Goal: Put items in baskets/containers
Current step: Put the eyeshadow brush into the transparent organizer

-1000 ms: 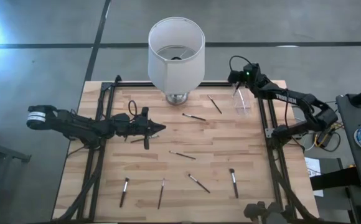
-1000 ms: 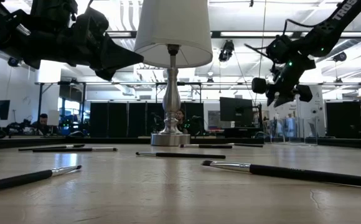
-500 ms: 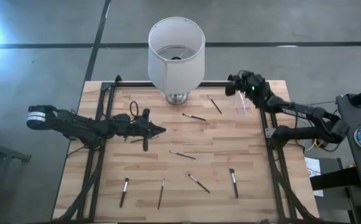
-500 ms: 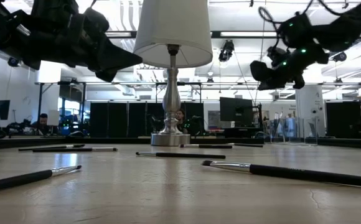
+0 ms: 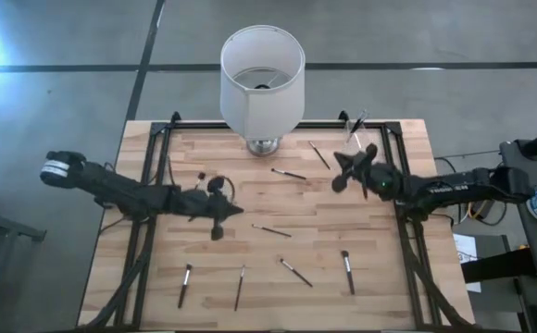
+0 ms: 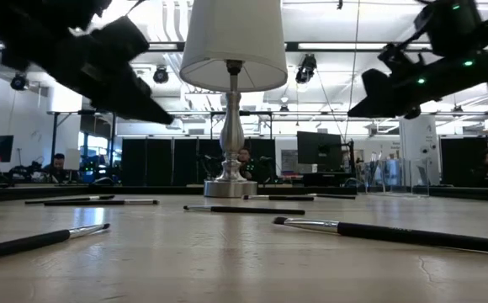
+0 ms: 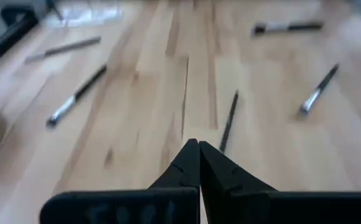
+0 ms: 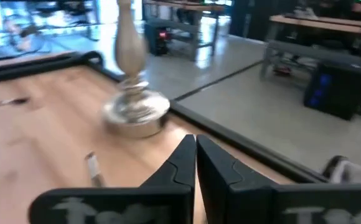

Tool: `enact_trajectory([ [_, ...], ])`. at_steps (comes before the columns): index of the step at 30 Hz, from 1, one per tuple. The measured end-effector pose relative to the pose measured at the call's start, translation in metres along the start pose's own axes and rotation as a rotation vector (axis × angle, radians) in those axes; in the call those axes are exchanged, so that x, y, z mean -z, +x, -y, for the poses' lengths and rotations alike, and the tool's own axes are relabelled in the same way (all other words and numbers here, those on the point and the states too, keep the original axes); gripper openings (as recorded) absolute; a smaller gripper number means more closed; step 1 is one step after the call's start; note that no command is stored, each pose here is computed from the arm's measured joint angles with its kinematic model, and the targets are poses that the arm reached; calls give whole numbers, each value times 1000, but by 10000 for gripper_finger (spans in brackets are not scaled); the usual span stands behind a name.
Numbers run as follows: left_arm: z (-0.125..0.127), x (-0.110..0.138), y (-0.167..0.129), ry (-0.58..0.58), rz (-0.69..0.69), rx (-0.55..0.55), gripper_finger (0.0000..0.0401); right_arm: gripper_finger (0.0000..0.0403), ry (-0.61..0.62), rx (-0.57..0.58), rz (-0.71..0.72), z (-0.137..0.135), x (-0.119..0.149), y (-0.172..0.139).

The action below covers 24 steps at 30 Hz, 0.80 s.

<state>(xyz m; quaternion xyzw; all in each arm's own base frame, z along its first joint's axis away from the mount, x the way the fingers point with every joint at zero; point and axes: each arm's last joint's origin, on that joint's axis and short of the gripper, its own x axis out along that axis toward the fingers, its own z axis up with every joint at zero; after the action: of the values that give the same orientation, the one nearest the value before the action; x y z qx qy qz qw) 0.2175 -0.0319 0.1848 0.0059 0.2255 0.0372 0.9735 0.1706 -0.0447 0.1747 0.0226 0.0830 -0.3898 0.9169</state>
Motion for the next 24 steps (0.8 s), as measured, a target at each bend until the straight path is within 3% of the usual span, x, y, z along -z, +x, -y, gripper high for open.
enact_trajectory([
  [3, 21, -4, -6, -32, -76, -40, 0, 8, -15, -55, -5, -13, 8, -10],
  [10, 59, -7, -15, -315, -227, -47, 3, 8, -58, -122, -17, -36, 17, -28],
  [16, 99, -7, 9, -448, -301, -50, 55, 8, -90, -119, -15, -48, 17, -33],
  [24, 132, -11, 47, -497, -427, -162, 114, 8, -130, -139, -29, -59, 17, -32],
])
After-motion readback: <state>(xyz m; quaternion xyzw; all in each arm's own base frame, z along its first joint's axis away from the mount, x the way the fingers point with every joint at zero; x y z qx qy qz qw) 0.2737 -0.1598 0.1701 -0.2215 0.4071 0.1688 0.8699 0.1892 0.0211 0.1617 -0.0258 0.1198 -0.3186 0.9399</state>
